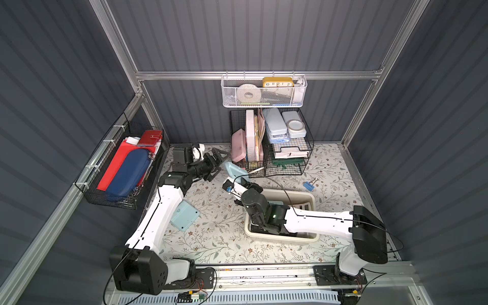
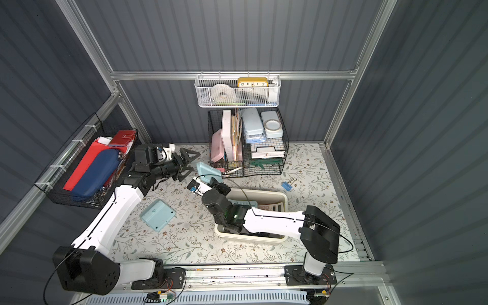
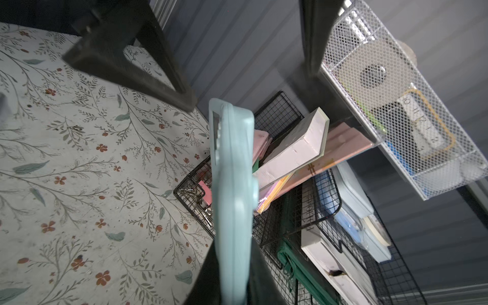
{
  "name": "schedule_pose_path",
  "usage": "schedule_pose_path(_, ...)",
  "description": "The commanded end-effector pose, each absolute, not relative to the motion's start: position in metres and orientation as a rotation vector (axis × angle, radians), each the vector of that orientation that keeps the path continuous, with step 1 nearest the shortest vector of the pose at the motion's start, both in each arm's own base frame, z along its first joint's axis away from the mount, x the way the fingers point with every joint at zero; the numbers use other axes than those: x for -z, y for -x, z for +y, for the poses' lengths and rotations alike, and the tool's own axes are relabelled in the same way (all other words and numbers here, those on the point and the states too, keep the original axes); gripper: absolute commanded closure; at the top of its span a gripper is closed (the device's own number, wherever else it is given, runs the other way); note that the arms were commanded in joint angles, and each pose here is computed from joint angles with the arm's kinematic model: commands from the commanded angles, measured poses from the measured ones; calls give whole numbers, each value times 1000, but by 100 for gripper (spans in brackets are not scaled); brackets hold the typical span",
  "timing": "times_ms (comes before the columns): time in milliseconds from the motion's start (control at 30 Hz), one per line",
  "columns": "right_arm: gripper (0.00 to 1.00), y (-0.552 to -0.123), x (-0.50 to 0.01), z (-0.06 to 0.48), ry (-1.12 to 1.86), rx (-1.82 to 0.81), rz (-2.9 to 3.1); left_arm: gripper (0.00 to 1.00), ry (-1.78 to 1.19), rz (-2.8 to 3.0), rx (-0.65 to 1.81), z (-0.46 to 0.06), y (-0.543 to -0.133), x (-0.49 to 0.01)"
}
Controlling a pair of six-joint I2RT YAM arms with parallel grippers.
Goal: Put the calculator in the storage box
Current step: Pick up the calculator at the center of the board.
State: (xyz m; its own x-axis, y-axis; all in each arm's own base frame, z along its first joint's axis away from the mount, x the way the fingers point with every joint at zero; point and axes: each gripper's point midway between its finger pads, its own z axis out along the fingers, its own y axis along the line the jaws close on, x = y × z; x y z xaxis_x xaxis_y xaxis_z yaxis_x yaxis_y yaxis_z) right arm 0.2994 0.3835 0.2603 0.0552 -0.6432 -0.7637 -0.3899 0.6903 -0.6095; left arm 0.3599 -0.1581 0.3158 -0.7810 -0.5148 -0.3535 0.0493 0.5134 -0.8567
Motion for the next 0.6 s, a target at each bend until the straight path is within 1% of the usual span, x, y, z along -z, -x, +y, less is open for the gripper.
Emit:
schedule_pose_path(0,100,-296,-273,369,778,49,1699,1,351,2108,1094,-140,-353,-338)
schedule_pose_path(133,100,-288,-283,351,719,-163,1830,1,305,2045,1035,-133,-349,-348)
schedule_pose_path(267,100,-284,-295,326,634,-396,1941,1,141,2000,1107,-147,-339,-348)
schedule_pose_path(333,100,-283,-298,311,564,-559,2008,1,15,1950,1169,-158,-327,-351)
schedule_pose_path(433,100,-281,-299,287,461,-768,2077,1,-75,1876,1188,-162,-314,-360)
schedule_pose_path(567,100,-268,-307,264,376,-1001,2114,1,-166,1908,1246,-173,-311,-348)
